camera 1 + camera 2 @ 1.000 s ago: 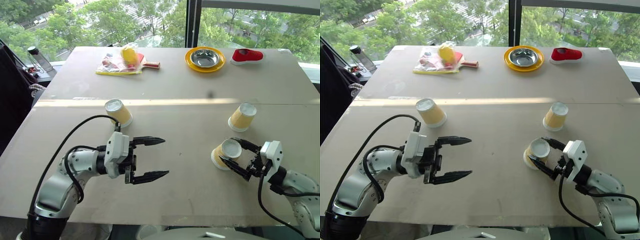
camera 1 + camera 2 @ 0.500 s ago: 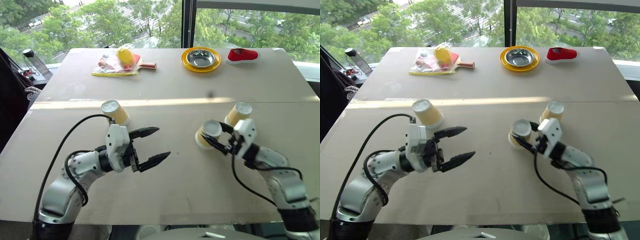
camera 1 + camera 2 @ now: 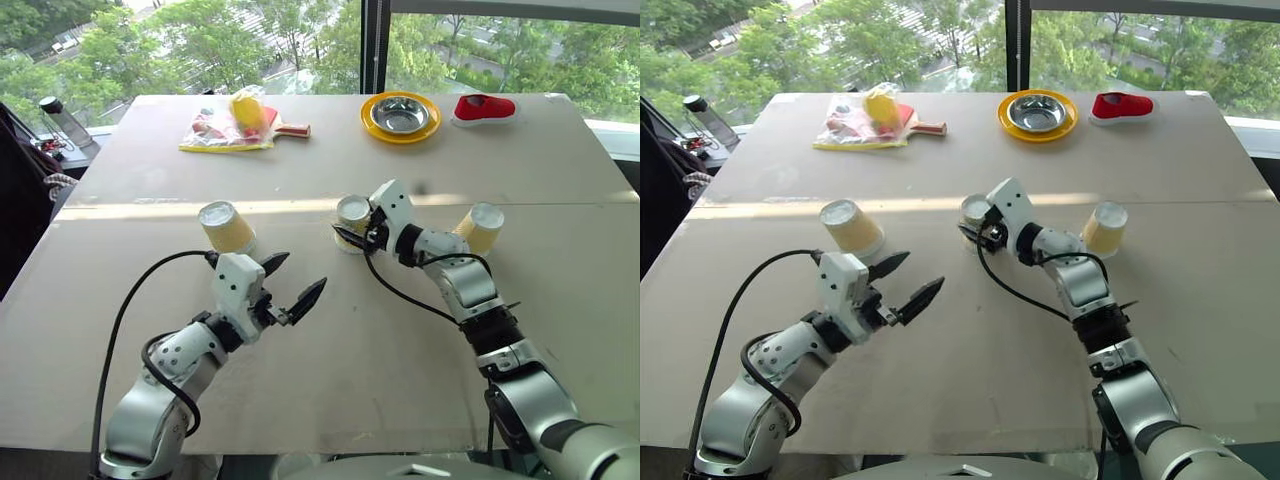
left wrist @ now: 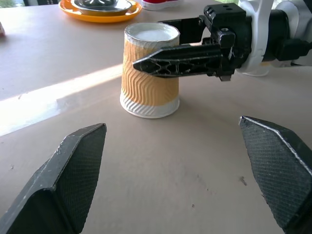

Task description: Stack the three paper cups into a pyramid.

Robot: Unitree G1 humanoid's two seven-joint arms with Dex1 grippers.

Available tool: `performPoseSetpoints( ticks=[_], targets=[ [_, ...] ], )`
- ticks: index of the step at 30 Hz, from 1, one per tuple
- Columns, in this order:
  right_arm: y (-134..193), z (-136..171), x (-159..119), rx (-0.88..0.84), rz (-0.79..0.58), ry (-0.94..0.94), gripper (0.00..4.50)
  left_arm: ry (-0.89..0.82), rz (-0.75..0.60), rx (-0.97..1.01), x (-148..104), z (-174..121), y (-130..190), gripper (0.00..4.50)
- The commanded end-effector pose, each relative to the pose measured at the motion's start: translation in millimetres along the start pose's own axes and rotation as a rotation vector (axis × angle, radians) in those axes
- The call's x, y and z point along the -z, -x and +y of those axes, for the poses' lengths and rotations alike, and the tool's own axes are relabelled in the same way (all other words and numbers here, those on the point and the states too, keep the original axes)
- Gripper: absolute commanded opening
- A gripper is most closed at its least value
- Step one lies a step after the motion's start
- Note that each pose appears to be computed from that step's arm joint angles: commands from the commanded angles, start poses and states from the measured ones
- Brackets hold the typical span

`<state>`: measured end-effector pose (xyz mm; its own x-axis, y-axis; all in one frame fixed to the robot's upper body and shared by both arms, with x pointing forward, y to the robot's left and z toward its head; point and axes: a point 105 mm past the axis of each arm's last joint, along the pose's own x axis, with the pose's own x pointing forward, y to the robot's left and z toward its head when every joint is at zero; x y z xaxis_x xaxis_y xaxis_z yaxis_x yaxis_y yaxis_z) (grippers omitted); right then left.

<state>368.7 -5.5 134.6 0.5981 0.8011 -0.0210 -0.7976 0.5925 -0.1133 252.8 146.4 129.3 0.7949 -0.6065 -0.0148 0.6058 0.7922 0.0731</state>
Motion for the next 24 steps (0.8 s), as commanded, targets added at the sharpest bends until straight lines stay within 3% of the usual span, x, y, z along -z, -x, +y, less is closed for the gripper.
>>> performPoseSetpoints(
  ticks=[1,9,18,21,24],
  targets=[
    [12,-2,-18,0.006,-0.087,0.003,4.45,-0.031,-0.082,-0.031,-16,5,-4,4.50],
    [78,-17,3,0.158,-0.002,0.104,4.45,-0.062,-0.094,0.124,-20,-19,-12,4.50],
    [152,-66,-42,0.561,-0.151,0.353,4.45,-0.082,-0.138,0.343,-40,-54,-31,4.50],
    [181,-95,-37,0.758,-0.142,0.255,4.45,-0.081,-0.136,0.413,-41,-63,-34,4.50],
    [184,-101,-31,0.787,-0.140,0.206,4.45,-0.095,-0.127,0.456,-42,-63,-34,4.50]
  ],
)
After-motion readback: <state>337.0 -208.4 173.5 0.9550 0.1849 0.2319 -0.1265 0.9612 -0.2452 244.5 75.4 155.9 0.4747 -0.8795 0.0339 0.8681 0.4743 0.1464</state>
